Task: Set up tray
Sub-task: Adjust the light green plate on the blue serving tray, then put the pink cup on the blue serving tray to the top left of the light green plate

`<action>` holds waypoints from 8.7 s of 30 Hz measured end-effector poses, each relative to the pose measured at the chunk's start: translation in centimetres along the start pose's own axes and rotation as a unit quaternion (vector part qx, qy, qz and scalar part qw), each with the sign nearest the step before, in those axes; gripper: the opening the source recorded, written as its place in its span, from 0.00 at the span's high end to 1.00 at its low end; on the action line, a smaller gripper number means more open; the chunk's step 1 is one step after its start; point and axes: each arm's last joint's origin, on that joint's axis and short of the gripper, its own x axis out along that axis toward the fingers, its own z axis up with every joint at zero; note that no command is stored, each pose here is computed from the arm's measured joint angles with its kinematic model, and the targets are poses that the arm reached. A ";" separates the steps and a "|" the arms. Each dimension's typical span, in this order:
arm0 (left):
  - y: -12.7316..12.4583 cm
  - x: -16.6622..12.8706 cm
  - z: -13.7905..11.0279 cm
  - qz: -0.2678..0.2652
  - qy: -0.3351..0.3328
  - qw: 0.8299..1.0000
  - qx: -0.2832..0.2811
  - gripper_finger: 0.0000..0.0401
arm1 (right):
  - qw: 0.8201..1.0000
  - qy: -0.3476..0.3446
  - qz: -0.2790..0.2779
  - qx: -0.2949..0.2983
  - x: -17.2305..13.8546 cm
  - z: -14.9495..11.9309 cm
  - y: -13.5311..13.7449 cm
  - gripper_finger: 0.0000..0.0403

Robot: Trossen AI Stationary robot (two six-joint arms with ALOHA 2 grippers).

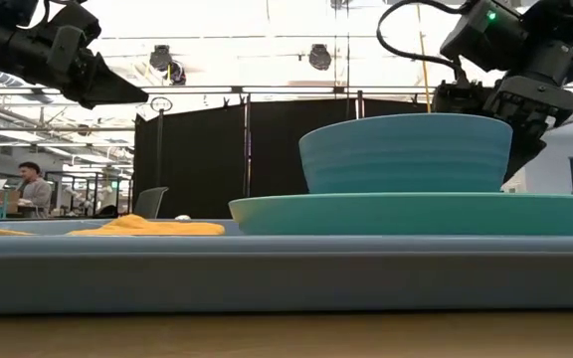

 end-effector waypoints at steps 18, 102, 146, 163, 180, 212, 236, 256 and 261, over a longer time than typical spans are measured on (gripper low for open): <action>0.0 0.0 0.0 0.000 0.001 1.000 0.003 0.95 | 1.000 -0.013 0.001 -0.026 0.2 -0.3 1.3 0.61; 2.1 4.3 9.1 0.217 0.176 0.940 -0.195 0.99 | 0.920 -0.357 -0.101 -0.127 -11.0 1.3 -2.5 0.98; 6.8 21.2 3.5 0.320 0.471 0.725 -0.388 0.59 | 0.899 -0.396 0.000 -0.186 -9.4 -0.4 -2.6 0.99; 6.7 21.1 3.5 0.350 0.460 0.723 -0.379 0.65 | 0.894 -0.406 0.000 -0.191 -9.5 -0.3 -2.5 0.99; -3.0 14.2 10.0 0.092 0.507 0.842 -0.158 0.65 | 0.894 -0.405 0.000 -0.191 -9.5 -0.3 -2.5 0.99; -18.0 -4.1 10.4 -0.077 0.569 0.817 -0.052 0.60 | 0.899 -0.403 0.008 -0.173 -9.5 -0.3 -2.5 0.99; -22.6 -4.7 4.9 -0.068 0.645 0.757 0.080 0.24 | 0.899 -0.402 0.005 -0.174 -9.2 -0.4 -2.6 0.99; -21.4 -3.6 0.9 -0.067 0.686 0.719 0.086 0.72 | 0.898 -0.404 0.005 -0.176 -9.2 -0.4 -2.6 0.99; -21.2 -2.4 1.4 -0.101 0.689 0.714 0.071 0.97 | 0.898 -0.404 0.005 -0.176 -9.2 -0.4 -2.6 0.99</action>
